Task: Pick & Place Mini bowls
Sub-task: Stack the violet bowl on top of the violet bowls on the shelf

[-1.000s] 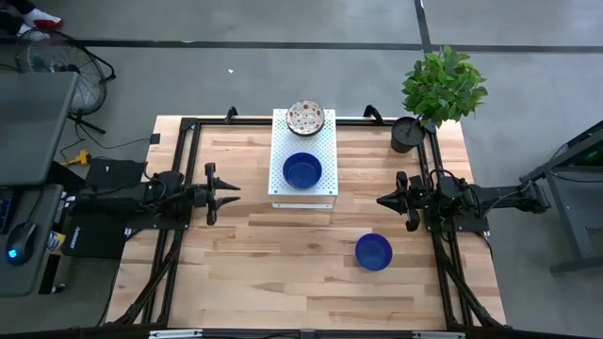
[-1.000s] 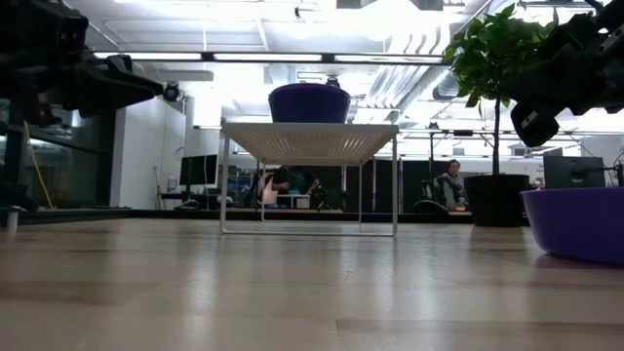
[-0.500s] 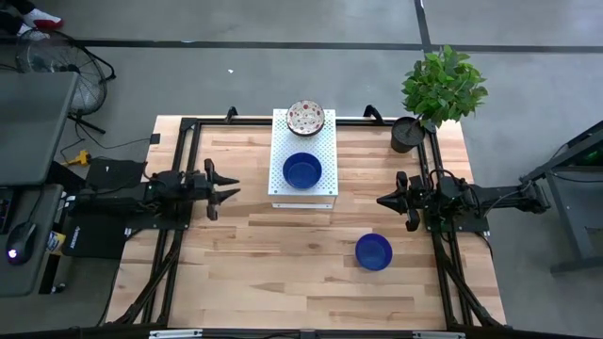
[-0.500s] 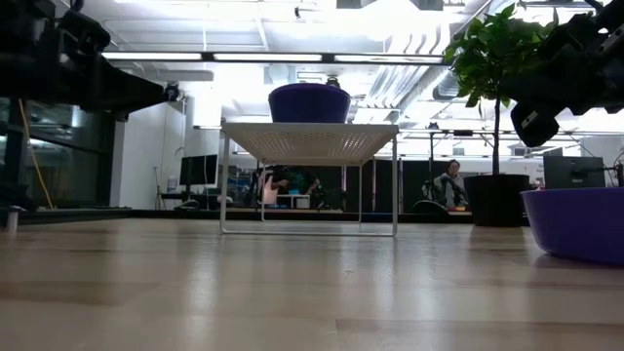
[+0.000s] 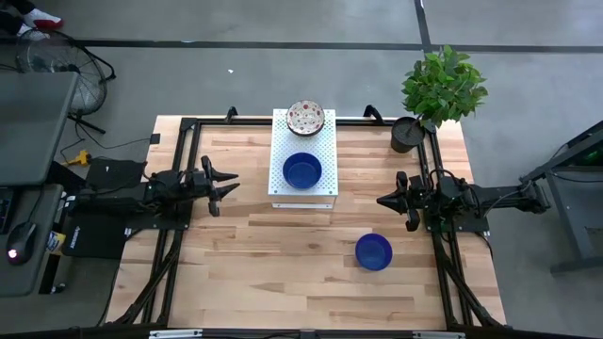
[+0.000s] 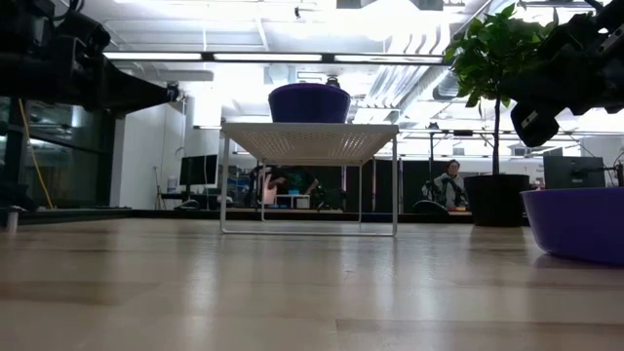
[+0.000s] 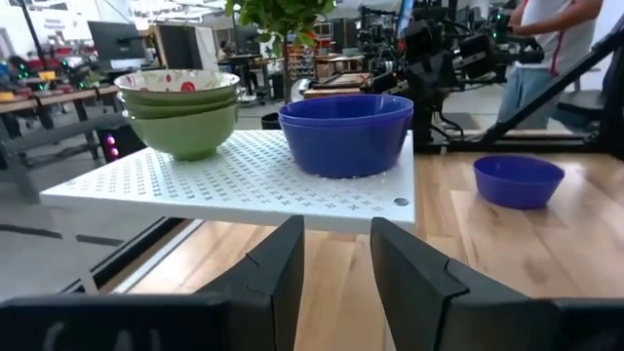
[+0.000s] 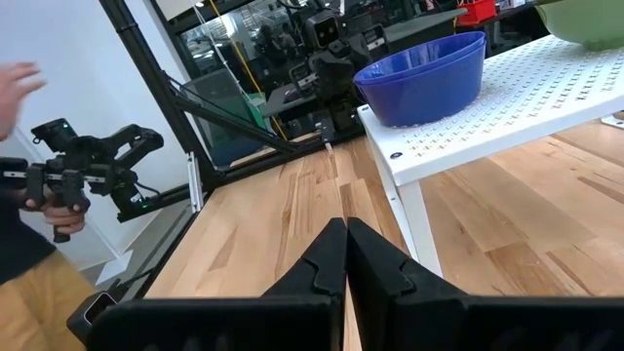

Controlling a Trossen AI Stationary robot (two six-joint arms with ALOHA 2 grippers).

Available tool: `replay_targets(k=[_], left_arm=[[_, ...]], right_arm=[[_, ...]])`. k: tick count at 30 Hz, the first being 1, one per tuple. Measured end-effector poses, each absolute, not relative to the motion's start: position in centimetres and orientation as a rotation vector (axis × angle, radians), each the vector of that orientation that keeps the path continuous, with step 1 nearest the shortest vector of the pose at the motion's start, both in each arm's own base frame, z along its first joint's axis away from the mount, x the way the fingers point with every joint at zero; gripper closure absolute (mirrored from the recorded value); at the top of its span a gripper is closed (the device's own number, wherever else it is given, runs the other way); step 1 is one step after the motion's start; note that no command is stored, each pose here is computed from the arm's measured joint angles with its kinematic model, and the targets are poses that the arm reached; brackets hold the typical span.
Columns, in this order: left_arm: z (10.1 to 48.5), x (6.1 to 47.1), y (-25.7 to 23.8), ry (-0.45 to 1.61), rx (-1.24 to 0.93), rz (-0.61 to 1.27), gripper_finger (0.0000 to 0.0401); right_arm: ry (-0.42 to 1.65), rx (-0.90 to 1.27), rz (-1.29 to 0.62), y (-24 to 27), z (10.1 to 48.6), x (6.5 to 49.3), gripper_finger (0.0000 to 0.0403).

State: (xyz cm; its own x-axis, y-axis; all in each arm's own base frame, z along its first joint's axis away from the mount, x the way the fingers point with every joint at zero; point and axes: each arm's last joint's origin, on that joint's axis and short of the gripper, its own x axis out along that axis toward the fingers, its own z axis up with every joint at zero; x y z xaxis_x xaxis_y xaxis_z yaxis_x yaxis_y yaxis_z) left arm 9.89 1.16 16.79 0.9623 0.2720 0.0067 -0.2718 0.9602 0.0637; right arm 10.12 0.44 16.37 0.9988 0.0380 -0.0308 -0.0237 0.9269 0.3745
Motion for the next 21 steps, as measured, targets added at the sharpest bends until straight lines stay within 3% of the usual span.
replay_targets(k=[21], left_arm=[[16.78,9.90,1.14,0.014,0.144,0.267,0.0284]], right_arm=[[0.038,0.383,0.031,0.44,16.37,10.12,0.0402]])
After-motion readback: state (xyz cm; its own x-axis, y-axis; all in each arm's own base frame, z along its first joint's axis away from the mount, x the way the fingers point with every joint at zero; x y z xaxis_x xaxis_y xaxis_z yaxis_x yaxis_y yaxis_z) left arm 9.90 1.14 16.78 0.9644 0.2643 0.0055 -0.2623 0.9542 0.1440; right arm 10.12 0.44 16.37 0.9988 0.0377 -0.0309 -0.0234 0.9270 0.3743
